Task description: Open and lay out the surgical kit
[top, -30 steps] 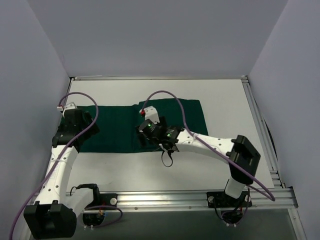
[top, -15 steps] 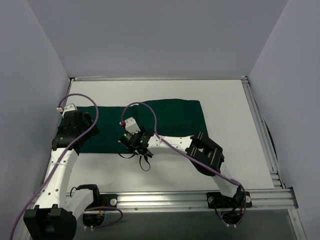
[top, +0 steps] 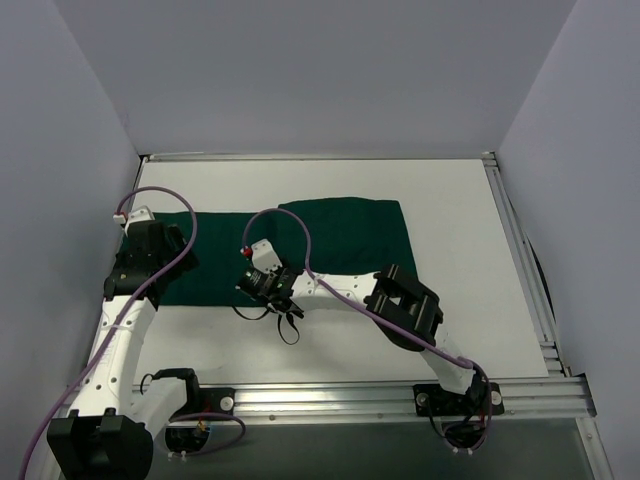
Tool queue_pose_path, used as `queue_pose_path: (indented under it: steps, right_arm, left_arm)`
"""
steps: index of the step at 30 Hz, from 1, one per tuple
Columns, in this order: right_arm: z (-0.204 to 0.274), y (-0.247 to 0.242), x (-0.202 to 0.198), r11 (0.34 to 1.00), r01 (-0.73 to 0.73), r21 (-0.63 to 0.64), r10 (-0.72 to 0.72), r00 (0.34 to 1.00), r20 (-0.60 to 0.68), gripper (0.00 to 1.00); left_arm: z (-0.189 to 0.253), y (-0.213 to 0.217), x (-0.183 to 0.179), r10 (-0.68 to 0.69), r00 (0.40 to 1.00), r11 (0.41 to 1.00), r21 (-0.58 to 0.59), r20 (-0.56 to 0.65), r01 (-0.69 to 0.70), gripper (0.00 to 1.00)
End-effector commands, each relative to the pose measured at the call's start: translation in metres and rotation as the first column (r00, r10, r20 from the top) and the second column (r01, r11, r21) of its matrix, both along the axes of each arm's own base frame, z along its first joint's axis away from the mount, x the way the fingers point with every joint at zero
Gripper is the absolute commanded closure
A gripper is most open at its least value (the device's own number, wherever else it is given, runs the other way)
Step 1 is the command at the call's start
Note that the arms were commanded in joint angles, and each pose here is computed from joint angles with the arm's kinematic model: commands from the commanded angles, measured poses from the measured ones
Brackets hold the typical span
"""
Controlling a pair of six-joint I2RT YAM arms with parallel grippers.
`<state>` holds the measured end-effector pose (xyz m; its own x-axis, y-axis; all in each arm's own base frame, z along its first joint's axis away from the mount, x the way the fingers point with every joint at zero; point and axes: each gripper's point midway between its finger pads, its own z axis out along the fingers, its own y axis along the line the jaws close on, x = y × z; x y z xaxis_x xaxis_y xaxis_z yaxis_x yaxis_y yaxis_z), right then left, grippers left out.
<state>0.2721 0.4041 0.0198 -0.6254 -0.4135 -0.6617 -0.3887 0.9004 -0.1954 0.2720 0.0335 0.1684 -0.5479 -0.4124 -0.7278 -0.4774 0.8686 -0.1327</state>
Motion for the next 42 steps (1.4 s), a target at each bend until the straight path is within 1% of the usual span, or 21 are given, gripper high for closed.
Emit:
queue_pose_path:
  steps: [1, 7, 10, 13, 15, 18, 23, 26, 29, 30, 33, 34, 36, 37, 38, 40, 41, 42]
  right_arm:
    - [-0.003, -0.011, -0.003, 0.999, 0.033, -0.043, -0.033, 0.999, 0.007, 0.59]
    - [-0.009, -0.015, -0.004, 0.998, 0.038, -0.058, -0.038, 0.999, -0.003, 0.68]
    - [-0.010, -0.016, -0.003, 0.997, 0.039, -0.063, -0.039, 0.999, -0.006, 0.79]
    - [-0.005, -0.016, -0.001, 0.997, 0.038, -0.063, -0.038, 0.999, 0.000, 0.88]
    - [0.001, -0.016, 0.002, 0.997, 0.042, -0.061, -0.042, 0.999, 0.011, 0.99]
    - [0.019, -0.013, 0.006, 0.998, 0.035, -0.043, -0.034, 0.999, 0.030, 1.00]
    - [0.070, -0.007, 0.012, 0.999, 0.023, 0.028, -0.026, 0.996, 0.087, 1.00]
    - [0.096, -0.019, 0.021, 0.998, 0.051, 0.024, -0.054, 0.989, 0.135, 1.00]
    - [0.111, -0.046, 0.040, 0.993, 0.120, 0.019, -0.122, 0.979, 0.161, 1.00]
    - [0.113, -0.063, 0.050, 0.987, 0.159, 0.014, -0.159, 0.974, 0.160, 1.00]
    - [0.119, -0.099, 0.066, 0.973, 0.232, 0.004, -0.230, 0.958, 0.170, 1.00]
    - [0.114, -0.126, 0.076, 0.956, 0.291, -0.028, -0.282, 0.943, 0.179, 1.00]
    - [0.118, -0.160, 0.085, 0.933, 0.357, -0.046, -0.343, 0.920, 0.191, 1.00]
    - [0.113, -0.192, 0.094, 0.904, 0.420, -0.074, -0.401, 0.896, 0.189, 1.00]
    - [0.120, -0.213, 0.100, 0.883, 0.465, -0.073, -0.441, 0.872, 0.213, 1.00]
    - [0.119, -0.252, 0.108, 0.841, 0.531, -0.102, -0.501, 0.836, 0.224, 1.00]
    - [0.116, -0.295, 0.115, 0.780, 0.612, -0.131, -0.575, 0.783, 0.238, 1.00]
    - [0.118, -0.315, 0.119, 0.748, 0.649, -0.138, -0.607, 0.753, 0.253, 1.00]
  left_arm:
    - [0.016, 0.001, 0.009, -0.005, 0.998, 1.000, 0.016, 0.067, 0.004, 0.06]
    - [0.015, 0.001, 0.009, -0.007, 0.998, 1.000, 0.016, 0.064, 0.006, 0.06]
    - [0.015, 0.001, 0.009, -0.007, 0.998, 1.000, 0.016, 0.064, 0.006, 0.06]
    - [0.014, 0.001, 0.008, -0.007, 0.998, 1.000, 0.016, 0.063, 0.006, 0.06]
    - [0.014, 0.001, 0.008, -0.008, 0.998, 1.000, 0.018, 0.061, 0.007, 0.06]
    - [0.014, 0.001, 0.009, -0.008, 0.998, 1.000, 0.018, 0.062, 0.007, 0.06]
    - [0.013, 0.000, 0.010, -0.012, 0.998, 1.000, 0.014, 0.058, 0.011, 0.06]
    - [0.013, 0.000, 0.010, -0.012, 0.998, 1.000, 0.015, 0.059, 0.011, 0.06]
    - [0.014, 0.000, 0.010, -0.012, 0.998, 1.000, 0.015, 0.061, 0.011, 0.06]
    - [0.014, 0.000, 0.010, -0.013, 0.998, 1.000, 0.015, 0.062, 0.012, 0.06]
    - [0.015, 0.000, 0.009, -0.012, 0.998, 1.000, 0.015, 0.067, 0.011, 0.06]
    - [0.015, 0.000, 0.009, -0.012, 0.998, 1.000, 0.015, 0.067, 0.011, 0.06]
    - [0.017, 0.000, 0.009, -0.014, 0.997, 1.000, 0.013, 0.071, 0.013, 0.06]
    - [0.016, -0.001, 0.009, -0.016, 0.997, 1.000, 0.011, 0.070, 0.015, 0.06]
    - [0.017, -0.001, 0.009, -0.018, 0.997, 1.000, 0.009, 0.073, 0.018, 0.06]
    - [0.019, -0.002, 0.008, -0.019, 0.996, 1.000, 0.008, 0.082, 0.019, 0.06]
    - [0.019, -0.002, 0.008, -0.019, 0.996, 1.000, 0.006, 0.086, 0.019, 0.06]
    - [0.020, -0.002, 0.008, -0.019, 0.996, 1.000, 0.006, 0.087, 0.019, 0.06]
